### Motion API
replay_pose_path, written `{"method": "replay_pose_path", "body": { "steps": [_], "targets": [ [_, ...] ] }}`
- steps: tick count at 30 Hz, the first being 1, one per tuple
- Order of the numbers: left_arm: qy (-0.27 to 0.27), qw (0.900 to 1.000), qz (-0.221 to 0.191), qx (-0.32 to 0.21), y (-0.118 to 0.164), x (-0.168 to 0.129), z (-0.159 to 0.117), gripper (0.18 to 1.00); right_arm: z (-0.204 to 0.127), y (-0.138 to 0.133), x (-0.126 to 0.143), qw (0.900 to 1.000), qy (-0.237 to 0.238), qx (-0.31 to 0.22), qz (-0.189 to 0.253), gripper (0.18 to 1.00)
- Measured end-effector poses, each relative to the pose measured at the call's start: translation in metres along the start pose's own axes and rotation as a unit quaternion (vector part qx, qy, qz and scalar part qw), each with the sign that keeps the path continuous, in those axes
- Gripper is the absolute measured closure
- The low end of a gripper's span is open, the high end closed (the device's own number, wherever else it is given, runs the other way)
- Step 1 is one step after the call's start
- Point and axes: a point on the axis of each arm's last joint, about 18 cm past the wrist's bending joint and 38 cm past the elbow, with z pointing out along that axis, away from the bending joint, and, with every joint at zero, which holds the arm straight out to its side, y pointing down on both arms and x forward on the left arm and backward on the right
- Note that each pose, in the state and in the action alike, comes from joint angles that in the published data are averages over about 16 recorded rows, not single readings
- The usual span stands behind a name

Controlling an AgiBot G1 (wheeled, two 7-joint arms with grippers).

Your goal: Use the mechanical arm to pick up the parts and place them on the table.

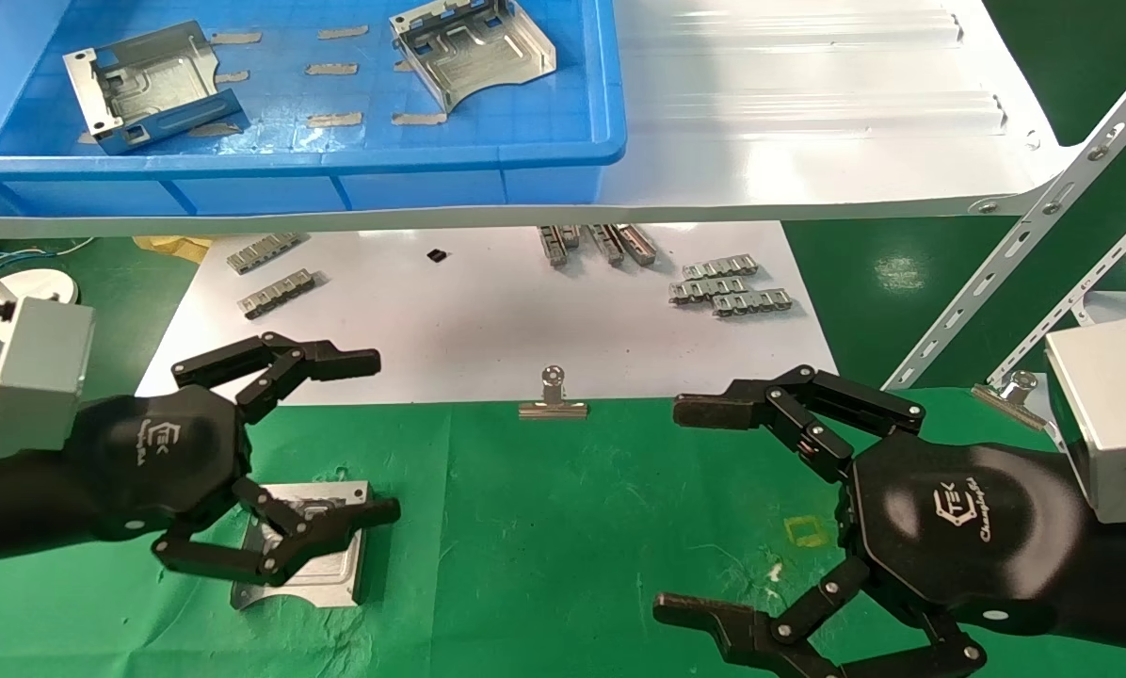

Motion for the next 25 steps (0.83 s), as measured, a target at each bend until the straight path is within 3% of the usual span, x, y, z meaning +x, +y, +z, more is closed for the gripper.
{"method": "replay_pose_path", "body": {
  "steps": [14, 25],
  "targets": [
    [0.052, 0.9978, -0.029, 0.031, -0.031, 0.046, 0.004, 0.184, 0.0, 0.0, 0.0, 1.0, 0.0, 0.0, 0.0, 0.179],
    [0.066, 0.9966, -0.034, 0.037, -0.039, 0.058, 0.004, 0.184, 0.0, 0.0, 0.0, 1.0, 0.0, 0.0, 0.0, 0.179]
  ]
}}
